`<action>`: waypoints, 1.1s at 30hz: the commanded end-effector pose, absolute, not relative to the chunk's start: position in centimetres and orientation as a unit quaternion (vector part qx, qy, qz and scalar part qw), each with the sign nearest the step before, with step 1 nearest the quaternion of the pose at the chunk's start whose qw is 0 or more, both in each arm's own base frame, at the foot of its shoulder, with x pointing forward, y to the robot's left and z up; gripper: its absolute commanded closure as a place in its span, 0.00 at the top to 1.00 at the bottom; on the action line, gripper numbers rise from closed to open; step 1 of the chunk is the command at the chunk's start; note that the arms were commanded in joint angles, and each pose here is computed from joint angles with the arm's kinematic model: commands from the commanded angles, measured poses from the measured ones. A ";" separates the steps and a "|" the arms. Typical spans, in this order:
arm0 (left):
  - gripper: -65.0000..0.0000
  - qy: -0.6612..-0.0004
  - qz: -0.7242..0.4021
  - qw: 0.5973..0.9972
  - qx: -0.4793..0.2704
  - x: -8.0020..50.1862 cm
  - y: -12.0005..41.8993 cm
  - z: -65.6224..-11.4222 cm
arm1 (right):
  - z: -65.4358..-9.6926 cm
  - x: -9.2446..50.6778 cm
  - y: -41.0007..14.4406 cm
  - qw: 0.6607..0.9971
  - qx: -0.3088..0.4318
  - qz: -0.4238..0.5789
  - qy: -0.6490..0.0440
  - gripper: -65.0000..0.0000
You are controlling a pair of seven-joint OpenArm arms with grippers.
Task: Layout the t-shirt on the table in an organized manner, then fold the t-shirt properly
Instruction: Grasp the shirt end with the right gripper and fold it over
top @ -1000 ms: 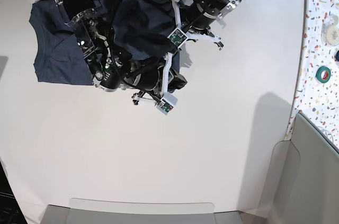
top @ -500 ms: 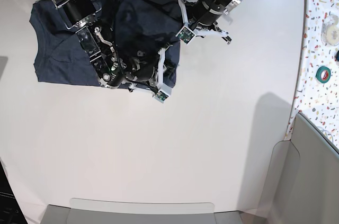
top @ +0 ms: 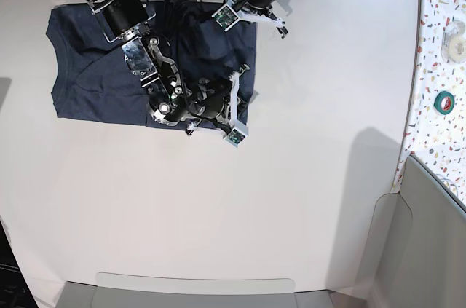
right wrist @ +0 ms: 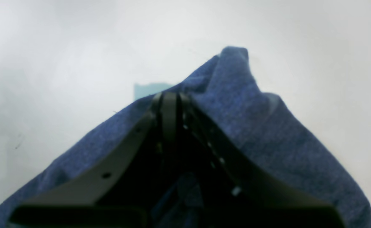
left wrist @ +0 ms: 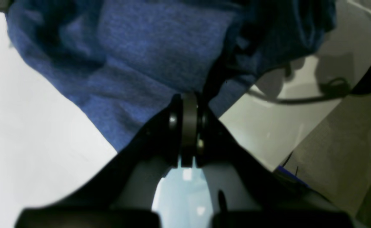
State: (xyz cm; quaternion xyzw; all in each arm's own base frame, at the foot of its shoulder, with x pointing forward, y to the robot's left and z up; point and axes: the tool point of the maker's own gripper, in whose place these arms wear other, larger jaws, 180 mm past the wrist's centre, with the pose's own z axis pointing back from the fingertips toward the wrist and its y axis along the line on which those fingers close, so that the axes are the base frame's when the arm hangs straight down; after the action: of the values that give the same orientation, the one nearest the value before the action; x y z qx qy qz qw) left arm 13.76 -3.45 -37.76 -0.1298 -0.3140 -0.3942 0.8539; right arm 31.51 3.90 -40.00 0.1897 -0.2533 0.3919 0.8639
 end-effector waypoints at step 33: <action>0.00 -0.402 -0.317 0.853 -0.104 17.4 -0.7 -35.6 | -25.8 38.2 -5.6 0.855 0.130 0.212 -0.456 0.36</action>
State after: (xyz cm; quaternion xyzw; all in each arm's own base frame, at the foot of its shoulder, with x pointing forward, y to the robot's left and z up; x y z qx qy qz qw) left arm 16.80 -0.78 -36.50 -0.1053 -0.3850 -0.3236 0.8579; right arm 37.86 -6.12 -27.19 0.1219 -0.4362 0.2102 0.8664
